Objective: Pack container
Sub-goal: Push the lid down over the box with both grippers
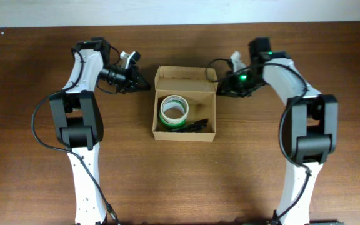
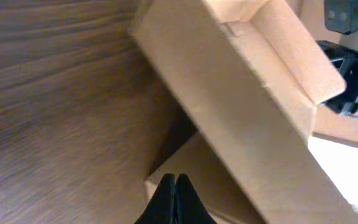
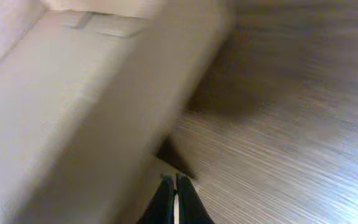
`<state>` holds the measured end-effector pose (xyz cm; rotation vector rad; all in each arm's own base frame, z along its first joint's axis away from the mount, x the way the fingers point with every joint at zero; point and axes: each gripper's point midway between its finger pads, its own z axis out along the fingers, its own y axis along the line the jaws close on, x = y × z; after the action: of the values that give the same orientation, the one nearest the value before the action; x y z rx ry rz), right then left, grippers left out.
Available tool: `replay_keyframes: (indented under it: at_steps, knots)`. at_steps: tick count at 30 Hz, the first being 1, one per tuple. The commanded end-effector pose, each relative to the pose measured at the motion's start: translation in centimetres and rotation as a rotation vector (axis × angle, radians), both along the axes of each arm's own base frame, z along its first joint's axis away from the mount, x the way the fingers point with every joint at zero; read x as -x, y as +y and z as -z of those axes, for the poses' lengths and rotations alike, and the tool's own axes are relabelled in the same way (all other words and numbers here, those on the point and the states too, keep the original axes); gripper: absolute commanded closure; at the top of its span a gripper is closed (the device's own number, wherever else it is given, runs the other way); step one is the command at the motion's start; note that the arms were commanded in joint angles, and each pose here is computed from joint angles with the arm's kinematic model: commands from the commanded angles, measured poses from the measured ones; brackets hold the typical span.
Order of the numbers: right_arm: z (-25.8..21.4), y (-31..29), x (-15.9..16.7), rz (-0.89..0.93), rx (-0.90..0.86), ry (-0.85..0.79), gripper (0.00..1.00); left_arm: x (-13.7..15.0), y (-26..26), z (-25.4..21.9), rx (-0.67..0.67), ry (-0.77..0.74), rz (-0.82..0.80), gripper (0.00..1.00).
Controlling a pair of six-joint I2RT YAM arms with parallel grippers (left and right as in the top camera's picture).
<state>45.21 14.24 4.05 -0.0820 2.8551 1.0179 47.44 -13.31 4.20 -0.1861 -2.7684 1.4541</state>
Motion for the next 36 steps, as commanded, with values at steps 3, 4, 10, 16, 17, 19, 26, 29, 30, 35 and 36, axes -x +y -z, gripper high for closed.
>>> replay_keyframes:
  at_steps: [3, 4, 10, 16, 17, 19, 26, 29, 30, 35, 36]
  knots:
    - [-1.0, 2.2, 0.0, -0.020, -0.049, -0.020, 0.96, -0.4, -2.3, -2.4, 0.194, -0.024, -0.002, 0.98]
    - [-1.1, 2.3, -0.1, -0.020, -0.057, -0.024, 0.96, -0.6, -2.5, -3.1, 0.234, -0.032, -0.007, 0.98]
    - [-1.2, 2.0, -0.3, -0.016, -0.065, -0.031, 0.96, -1.0, -2.6, -4.4, 0.317, -0.043, -0.026, 0.98]
    - [-2.9, 3.5, 0.1, -0.098, -0.191, -0.082, 0.96, -1.6, -2.2, -5.5, 0.385, -0.094, -0.035, 0.98]
    - [-3.3, 3.7, 0.1, -0.106, -0.218, -0.089, 0.96, -1.7, -2.2, -6.1, 0.416, -0.124, -0.028, 0.98]
    - [-4.1, 3.9, 0.0, -0.121, -0.267, -0.106, 0.96, -1.8, -2.2, -7.0, 0.470, -0.170, -0.023, 0.98]
    - [-8.7, 3.9, -1.1, -0.166, -0.425, -0.210, 0.96, -1.9, -2.0, -7.4, 0.486, -0.194, -0.021, 0.98]
    - [-10.9, 3.9, -1.7, -0.177, -0.452, -0.257, 0.96, -1.8, -2.1, -8.7, 0.518, -0.249, -0.007, 0.98]
    - [-11.3, 4.0, -1.8, -0.180, -0.461, -0.264, 0.96, -1.8, -2.1, -8.9, 0.511, -0.260, 0.000, 0.98]
    - [-12.2, 4.1, -2.0, -0.190, -0.480, -0.285, 0.96, -0.5, -2.8, -10.1, 0.411, -0.286, 0.056, 0.98]
    - [-12.2, 4.1, -2.0, -0.190, -0.479, -0.284, 0.96, 0.0, -3.0, -10.6, 0.392, -0.304, 0.077, 0.98]
